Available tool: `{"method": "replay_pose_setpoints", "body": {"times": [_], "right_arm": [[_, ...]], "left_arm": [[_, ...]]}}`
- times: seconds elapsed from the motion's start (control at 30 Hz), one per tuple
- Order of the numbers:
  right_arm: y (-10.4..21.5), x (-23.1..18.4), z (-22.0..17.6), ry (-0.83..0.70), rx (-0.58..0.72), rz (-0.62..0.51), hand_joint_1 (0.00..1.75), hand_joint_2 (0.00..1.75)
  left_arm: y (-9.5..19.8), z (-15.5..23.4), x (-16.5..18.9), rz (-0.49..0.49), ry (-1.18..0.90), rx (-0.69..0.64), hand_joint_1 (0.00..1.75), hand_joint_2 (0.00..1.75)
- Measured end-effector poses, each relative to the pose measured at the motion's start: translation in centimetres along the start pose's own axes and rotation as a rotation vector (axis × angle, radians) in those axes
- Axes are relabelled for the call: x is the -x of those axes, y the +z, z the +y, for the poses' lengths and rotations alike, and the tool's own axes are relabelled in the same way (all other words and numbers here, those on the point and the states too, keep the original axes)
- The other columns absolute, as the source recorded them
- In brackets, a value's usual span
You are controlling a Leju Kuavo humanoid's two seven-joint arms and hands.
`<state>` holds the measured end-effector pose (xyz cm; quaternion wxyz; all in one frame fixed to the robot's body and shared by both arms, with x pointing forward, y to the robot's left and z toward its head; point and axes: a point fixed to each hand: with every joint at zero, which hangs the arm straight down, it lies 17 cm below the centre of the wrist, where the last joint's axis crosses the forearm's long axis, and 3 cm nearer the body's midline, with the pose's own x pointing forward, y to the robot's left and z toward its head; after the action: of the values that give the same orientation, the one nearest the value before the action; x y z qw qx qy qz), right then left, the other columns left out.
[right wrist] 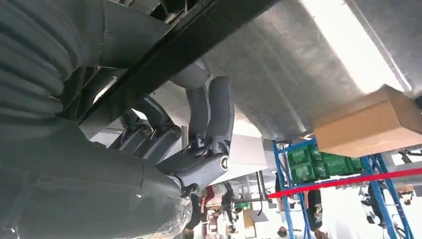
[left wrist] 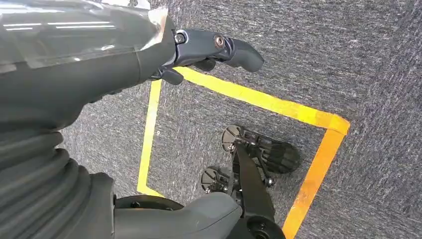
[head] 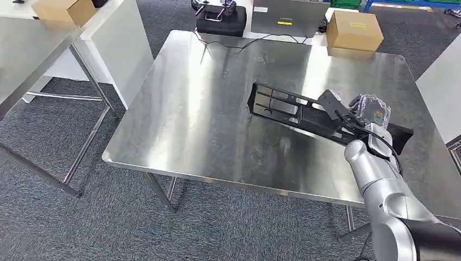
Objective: Take the parts from the cabinet and place them on the table.
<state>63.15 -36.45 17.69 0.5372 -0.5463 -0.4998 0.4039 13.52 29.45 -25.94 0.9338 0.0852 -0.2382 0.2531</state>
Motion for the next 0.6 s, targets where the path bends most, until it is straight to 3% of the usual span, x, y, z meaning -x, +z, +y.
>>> {"method": "replay_pose_setpoints", "body": {"times": [0.6], "right_arm": [[-0.53, 0.19, 0.21, -0.032, -0.082, 0.021, 1.75, 1.75]], "left_arm": [[0.04, -0.15, -0.06, -0.005, 0.003, 0.011, 0.0, 1.75]]}}
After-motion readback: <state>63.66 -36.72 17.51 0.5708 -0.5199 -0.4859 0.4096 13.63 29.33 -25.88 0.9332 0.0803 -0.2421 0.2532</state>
